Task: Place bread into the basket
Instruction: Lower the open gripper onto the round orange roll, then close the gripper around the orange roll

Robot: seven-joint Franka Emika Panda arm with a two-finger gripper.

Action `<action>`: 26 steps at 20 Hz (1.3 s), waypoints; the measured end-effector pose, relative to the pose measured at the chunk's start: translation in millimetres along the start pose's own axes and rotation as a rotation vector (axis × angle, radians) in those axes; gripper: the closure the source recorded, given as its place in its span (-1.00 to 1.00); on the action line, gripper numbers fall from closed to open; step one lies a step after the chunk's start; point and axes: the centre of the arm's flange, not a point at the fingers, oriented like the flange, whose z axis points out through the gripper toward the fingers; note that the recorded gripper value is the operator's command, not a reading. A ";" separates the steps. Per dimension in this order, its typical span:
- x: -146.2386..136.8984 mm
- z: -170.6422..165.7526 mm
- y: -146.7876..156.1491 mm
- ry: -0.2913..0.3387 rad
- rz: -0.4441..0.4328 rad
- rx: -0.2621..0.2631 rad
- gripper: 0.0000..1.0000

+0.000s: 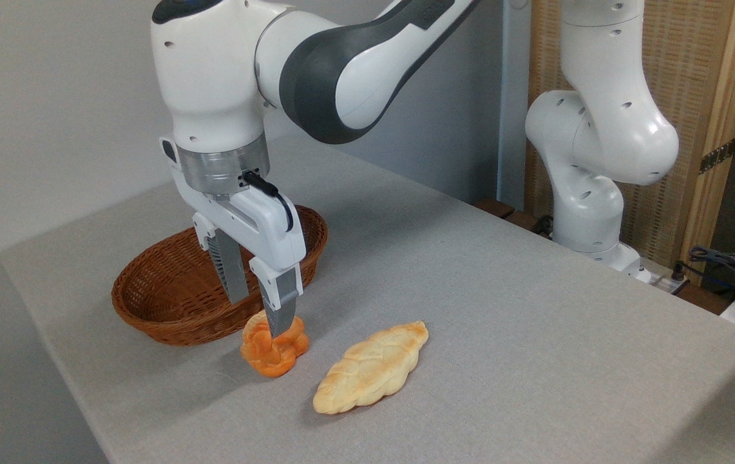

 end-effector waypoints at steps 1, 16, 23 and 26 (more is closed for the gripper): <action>0.4 1.4 0.1 -0.002 0.001 -0.001 -1.00; 0.4 37.9 0.5 -0.073 0.001 -0.056 -1.00; 2.1 46.4 1.0 -0.084 0.004 -0.065 0.29; 2.5 47.8 1.3 -0.085 0.028 -0.067 0.29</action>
